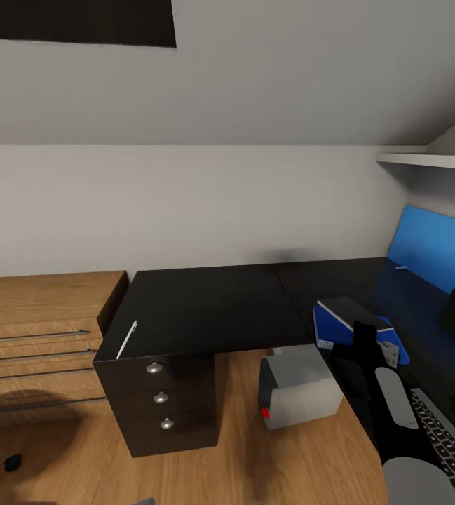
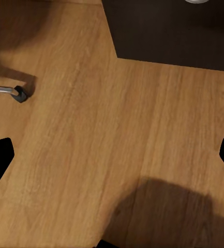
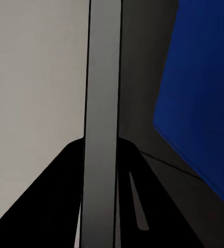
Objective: In the bedroom, organize the workspace by keeping the computer under the desk, ensuring the monitor is on the desk, placing the keyboard on the desk next to the monitor, placing the mouse on the desk next to the keyboard, moving the folder from the swivel chair onto the desk next to the mouse, stacking the notebook on top of the folder with the pen on top of the notebook, and positioning the swivel chair next to the desk.
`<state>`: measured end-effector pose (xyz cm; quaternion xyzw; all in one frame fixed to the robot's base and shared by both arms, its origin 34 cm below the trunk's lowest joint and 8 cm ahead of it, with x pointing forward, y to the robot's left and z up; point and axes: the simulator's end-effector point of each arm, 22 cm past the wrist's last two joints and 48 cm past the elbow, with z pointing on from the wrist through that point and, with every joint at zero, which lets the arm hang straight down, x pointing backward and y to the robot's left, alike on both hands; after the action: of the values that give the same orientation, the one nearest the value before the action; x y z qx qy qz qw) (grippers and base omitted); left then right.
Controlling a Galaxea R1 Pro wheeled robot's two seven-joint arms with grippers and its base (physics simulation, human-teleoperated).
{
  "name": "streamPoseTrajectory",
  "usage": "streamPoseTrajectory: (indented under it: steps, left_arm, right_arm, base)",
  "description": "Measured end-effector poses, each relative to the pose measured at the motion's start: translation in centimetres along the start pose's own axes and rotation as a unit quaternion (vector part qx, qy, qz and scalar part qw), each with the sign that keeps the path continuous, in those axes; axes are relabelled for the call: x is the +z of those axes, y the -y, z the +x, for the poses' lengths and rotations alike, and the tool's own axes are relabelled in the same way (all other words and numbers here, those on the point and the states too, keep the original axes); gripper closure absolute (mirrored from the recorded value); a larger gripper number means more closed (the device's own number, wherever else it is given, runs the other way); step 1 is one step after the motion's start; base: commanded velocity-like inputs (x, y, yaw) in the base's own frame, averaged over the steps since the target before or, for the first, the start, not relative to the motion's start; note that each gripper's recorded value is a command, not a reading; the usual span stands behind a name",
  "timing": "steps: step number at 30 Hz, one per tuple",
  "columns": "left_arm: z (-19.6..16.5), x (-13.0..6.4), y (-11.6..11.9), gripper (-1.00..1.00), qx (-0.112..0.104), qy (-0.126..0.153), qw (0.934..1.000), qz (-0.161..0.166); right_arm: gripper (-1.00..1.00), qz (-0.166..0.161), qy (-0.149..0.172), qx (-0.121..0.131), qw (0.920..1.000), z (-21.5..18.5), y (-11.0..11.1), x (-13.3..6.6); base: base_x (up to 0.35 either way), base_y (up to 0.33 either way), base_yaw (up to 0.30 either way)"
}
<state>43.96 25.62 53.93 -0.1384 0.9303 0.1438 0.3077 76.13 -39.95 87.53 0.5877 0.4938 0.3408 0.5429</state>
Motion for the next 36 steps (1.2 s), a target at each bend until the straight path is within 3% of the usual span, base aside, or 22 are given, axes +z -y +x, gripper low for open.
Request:
streamPoseTrajectory:
  steps: [15, 16, 18, 21, 36]
  left_arm:
    - [-0.1, 0.0, 0.0, -1.0, 0.001, 0.003, 1.0, 0.0]
    - [-0.2, 0.0, 0.1, -1.0, 0.001, 0.005, 1.0, 0.001]
    - [-0.4, -0.4, 0.9, -1.0, 0.006, 0.018, 0.9998, 0.012]
    - [-0.4, -0.6, 1.3, -1.0, 0.009, 0.021, 0.9996, 0.017]
    - [-0.4, -0.6, 1.5, -1.0, 0.011, 0.023, 0.9995, 0.019]
  right_arm:
    - [1.0, -0.01, 0.012, -0.001, 0.9999, -0.6, -0.5, 0.0]
    - [1.0, -0.011, 0.018, -0.001, 0.9998, -0.9, -0.5, 0.0]
    - [1.0, -0.009, 0.063, -0.006, 0.9979, -2.8, -0.4, -0.2]
    - [1.0, -0.008, 0.085, -0.018, 0.9962, -3.7, -0.4, -0.3]
    - [1.0, 0.028, 0.088, -0.026, 0.9954, -3.6, 1.3, -0.4]
  base:
    - [0.025, -0.023, 0.0]
    - [0.105, -0.098, 0.0]
    - [0.055, -0.051, 0.0]
    - [0.02, -0.018, 0.0]
    - [0.002, -0.002, 0.0]
